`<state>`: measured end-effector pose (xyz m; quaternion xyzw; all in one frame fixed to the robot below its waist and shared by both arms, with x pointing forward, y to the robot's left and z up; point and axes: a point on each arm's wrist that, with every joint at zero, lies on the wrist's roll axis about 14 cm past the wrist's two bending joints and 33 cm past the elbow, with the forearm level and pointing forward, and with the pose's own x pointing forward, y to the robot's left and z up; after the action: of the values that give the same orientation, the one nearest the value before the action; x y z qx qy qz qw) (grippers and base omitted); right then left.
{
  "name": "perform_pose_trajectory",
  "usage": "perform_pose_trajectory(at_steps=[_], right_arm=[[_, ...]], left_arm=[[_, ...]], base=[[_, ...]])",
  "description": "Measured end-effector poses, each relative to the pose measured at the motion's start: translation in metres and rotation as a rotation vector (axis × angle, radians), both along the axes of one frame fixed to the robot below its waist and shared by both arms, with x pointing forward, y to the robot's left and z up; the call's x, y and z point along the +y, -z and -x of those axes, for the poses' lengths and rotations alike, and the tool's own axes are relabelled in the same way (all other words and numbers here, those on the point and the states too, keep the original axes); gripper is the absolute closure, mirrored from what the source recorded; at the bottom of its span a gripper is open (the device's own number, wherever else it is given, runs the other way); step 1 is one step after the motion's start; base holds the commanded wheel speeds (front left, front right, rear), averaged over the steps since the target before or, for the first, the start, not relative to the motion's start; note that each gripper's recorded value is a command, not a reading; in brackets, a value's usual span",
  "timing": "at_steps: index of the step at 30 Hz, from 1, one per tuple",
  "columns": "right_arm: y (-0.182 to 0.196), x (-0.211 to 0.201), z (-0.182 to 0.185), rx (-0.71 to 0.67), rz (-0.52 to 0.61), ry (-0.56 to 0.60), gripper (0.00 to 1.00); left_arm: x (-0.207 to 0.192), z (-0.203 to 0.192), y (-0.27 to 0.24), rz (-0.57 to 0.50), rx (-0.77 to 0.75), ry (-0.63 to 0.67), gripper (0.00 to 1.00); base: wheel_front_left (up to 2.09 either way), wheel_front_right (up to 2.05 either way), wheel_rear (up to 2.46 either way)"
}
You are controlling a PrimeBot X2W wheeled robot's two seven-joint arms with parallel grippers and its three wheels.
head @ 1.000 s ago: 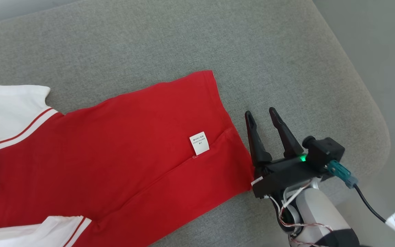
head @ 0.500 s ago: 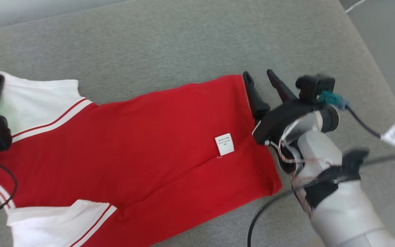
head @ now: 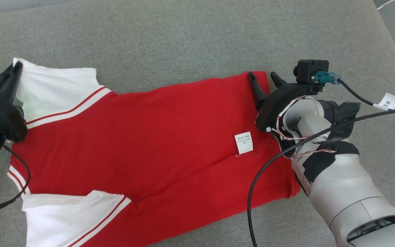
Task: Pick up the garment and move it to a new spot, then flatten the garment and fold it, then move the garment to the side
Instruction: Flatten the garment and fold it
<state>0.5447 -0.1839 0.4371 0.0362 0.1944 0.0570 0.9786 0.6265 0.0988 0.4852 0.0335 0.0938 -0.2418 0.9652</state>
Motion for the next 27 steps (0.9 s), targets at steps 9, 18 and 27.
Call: perform_pose_trajectory(at_steps=[9,18,27], right_arm=[[0.004,0.011,-0.011,-0.016,-0.012,-0.015,1.00],[-0.027,0.021,-0.018,-0.134,-0.002,-0.041,1.00],[-0.027,0.031,0.009,-0.164,-0.047,-0.076,1.00]], left_arm=[[0.004,0.000,0.001,0.005,-0.009,-0.004,1.00],[0.013,0.007,-0.028,0.048,-0.091,-0.025,1.00],[0.014,0.041,-0.051,0.136,-0.165,-0.019,1.00]], base=[[0.00,0.00,0.00],[0.00,0.00,0.00],[0.00,0.00,0.00]])
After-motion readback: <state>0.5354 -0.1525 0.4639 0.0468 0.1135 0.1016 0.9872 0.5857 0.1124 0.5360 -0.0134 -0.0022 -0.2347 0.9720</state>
